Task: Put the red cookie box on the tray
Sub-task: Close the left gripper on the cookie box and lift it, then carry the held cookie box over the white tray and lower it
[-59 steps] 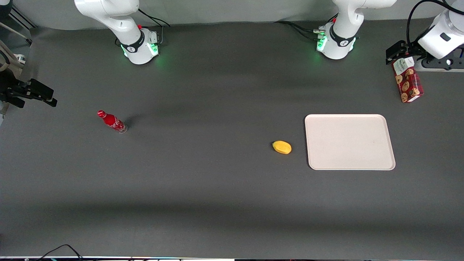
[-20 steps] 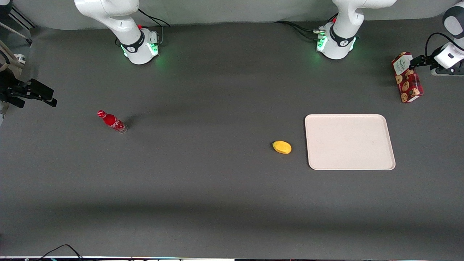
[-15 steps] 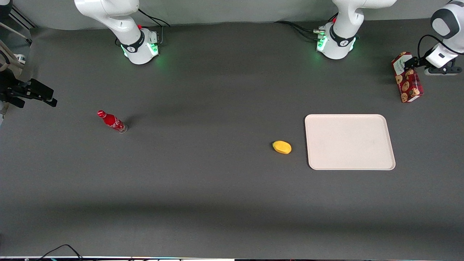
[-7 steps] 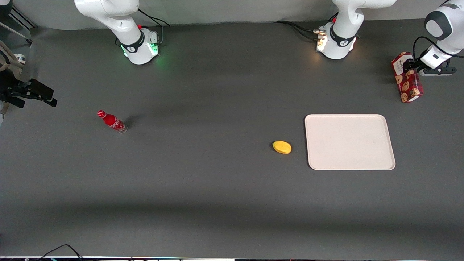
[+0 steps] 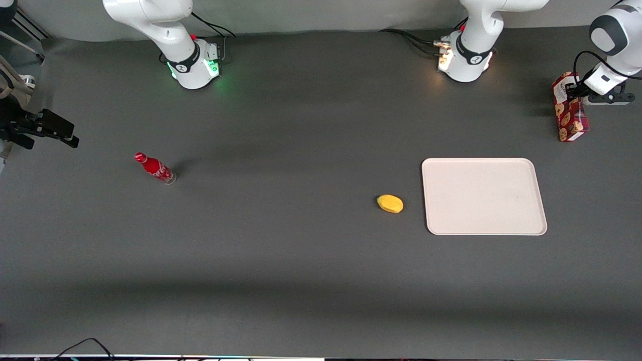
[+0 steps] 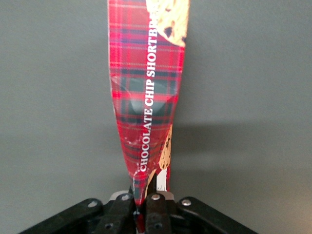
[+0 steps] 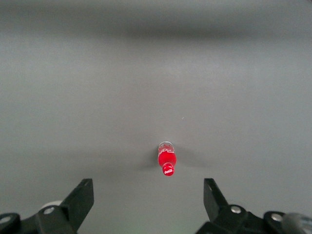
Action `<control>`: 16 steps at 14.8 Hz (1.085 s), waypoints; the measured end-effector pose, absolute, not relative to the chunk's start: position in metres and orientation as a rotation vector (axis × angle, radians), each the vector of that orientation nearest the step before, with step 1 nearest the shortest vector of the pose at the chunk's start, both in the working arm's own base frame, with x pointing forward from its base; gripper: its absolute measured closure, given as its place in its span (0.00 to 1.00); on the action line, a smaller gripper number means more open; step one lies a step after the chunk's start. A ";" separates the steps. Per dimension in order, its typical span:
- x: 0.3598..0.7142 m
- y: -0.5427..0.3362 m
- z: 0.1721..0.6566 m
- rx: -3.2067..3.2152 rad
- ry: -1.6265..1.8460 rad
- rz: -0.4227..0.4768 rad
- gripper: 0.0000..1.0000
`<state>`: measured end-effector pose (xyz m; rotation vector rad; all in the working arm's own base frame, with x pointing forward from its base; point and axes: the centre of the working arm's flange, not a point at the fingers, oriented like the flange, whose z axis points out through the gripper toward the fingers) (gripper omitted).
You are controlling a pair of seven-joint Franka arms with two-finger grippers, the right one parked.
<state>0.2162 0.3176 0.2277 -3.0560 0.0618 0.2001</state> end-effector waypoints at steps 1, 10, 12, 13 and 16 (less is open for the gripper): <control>0.220 0.320 0.231 -3.048 0.070 0.196 0.94; 0.348 0.318 0.340 -3.058 0.123 0.334 0.94; 0.372 0.314 0.376 -3.056 0.134 0.355 0.94; 0.383 0.312 0.395 -3.046 0.145 0.358 0.94; 0.412 0.303 0.457 -3.042 0.151 0.347 0.94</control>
